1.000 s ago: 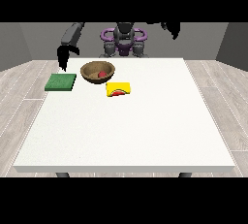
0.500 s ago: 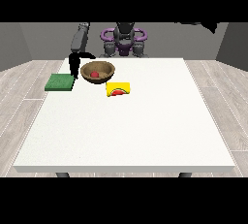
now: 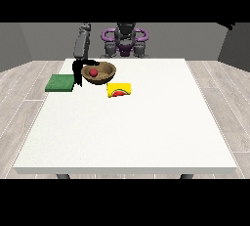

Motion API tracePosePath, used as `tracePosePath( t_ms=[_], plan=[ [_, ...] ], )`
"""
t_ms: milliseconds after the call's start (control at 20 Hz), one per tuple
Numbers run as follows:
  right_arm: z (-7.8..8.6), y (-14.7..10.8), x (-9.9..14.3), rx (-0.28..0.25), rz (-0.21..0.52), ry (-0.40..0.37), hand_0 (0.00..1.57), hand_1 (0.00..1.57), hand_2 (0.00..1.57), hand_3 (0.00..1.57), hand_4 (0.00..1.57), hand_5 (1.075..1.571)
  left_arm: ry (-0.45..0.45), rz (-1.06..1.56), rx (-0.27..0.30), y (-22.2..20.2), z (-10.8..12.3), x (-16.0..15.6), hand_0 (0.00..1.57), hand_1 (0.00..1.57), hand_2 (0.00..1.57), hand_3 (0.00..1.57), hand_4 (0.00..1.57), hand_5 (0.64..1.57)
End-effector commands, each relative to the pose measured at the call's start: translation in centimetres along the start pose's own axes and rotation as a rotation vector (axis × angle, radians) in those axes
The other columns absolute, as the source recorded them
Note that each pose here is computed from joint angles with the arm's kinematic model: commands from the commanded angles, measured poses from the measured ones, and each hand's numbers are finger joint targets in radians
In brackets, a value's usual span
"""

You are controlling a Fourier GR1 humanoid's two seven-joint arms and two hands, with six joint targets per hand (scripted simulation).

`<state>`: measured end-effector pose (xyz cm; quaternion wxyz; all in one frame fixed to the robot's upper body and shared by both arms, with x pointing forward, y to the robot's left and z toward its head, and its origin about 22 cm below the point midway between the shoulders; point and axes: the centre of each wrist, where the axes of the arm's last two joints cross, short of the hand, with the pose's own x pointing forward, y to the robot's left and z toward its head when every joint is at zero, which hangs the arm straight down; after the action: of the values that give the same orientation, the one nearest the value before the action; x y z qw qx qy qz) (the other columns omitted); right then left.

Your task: Pick the cup and pour the ball into the bowl, then pick the bowl and place it on the pad

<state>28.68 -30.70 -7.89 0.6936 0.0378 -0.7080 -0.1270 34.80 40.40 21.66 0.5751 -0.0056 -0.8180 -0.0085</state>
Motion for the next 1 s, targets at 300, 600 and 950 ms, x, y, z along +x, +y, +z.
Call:
tracePosePath(
  t_ms=[300,600,950],
  plan=[
    [-0.8,4.0,-2.0,0.039,-0.049,0.102,0.00,0.00,0.00,0.00,0.32,1.534,0.001,-0.004,0.064,5.4,1.7,1.3,0.00,0.00,0.00,0.00,0.25,1.506],
    [2.3,-1.6,-3.2,-0.181,0.107,0.193,1.57,1.57,1.57,1.57,1.09,1.459,-0.067,-0.004,0.007,3.8,1.1,2.9,0.00,0.00,0.00,0.00,0.41,1.547],
    [0.1,-0.2,-0.5,-0.224,0.112,0.147,1.57,1.57,1.57,1.57,1.07,1.487,-0.058,-0.004,0.015,5.2,1.6,2.4,0.00,0.00,0.00,0.00,0.68,1.570]
  ],
)
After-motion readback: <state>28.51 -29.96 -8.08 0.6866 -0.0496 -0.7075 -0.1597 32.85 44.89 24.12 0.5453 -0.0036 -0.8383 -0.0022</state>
